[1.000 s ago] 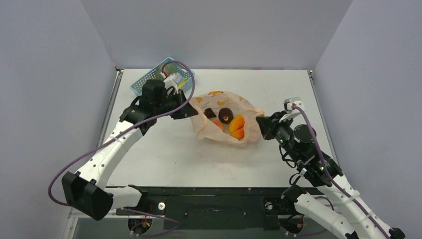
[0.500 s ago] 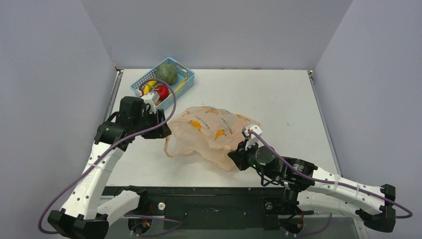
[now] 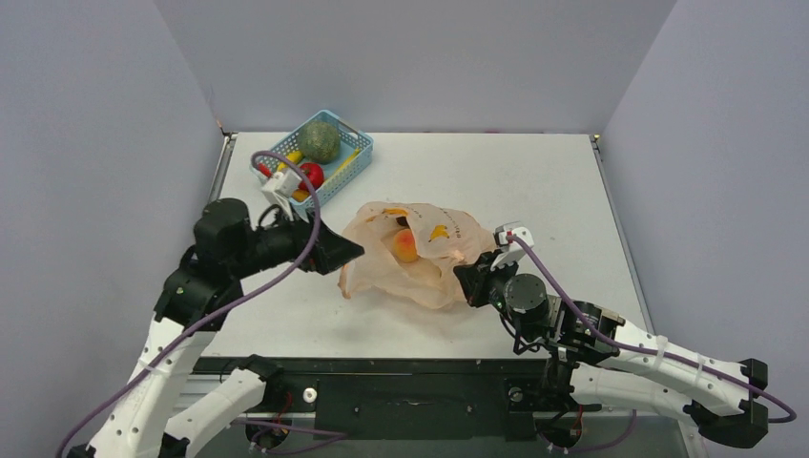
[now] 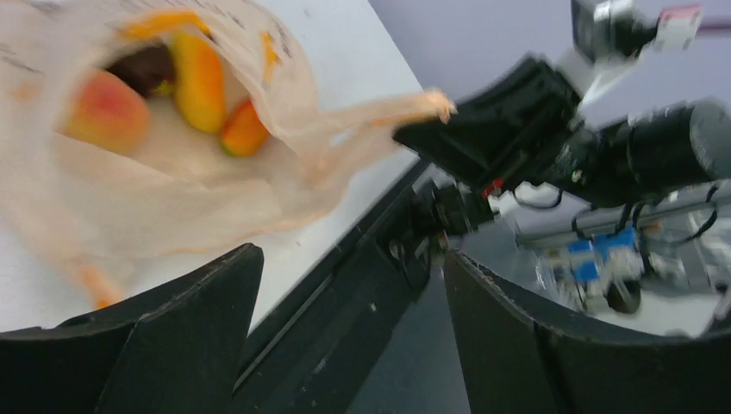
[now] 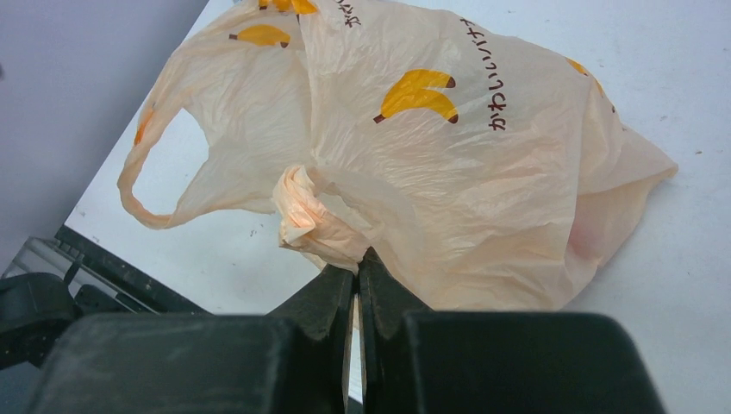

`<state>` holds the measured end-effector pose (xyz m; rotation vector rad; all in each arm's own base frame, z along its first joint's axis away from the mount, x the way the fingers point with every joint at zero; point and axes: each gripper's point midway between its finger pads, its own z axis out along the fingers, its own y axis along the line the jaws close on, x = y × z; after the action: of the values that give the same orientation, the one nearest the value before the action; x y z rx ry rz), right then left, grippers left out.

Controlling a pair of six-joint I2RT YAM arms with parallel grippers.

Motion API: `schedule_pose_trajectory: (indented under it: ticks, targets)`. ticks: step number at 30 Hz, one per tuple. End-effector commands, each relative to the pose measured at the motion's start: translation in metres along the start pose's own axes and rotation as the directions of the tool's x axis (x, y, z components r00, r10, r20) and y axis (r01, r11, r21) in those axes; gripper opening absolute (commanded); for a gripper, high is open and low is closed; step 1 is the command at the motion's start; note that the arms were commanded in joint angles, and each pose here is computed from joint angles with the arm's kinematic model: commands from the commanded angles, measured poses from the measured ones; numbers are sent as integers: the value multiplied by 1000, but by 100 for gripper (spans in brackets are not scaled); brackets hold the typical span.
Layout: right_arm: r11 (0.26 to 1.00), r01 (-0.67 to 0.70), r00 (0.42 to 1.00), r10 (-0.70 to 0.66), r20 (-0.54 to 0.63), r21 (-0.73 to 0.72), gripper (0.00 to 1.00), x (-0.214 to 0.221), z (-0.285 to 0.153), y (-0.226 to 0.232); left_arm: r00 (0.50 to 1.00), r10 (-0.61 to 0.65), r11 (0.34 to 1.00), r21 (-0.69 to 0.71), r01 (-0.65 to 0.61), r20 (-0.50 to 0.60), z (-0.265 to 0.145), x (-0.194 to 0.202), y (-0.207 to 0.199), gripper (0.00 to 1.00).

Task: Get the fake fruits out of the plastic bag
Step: Adjust the plastic bag at the center of the board.

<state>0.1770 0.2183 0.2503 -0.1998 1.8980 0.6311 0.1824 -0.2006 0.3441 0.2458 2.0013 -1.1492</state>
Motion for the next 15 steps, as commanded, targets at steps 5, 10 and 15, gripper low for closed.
schedule_pose_trajectory:
  ticks: [5, 10, 15]
  targets:
    - [997, -73, 994, 71, 89, 20, 0, -32, -10, 0, 986, 167, 985, 37, -168, 25, 104, 53, -48, 64]
    - [996, -84, 991, 79, 108, 43, 0, -33, -17, -12, 979, 182, 979, -112, -172, 92, 142, 76, -2, 58]
    - [993, -73, 990, 62, 123, 89, 0, -31, -23, -27, 965, 189, 968, -198, -153, 181, 158, 82, 32, 52]
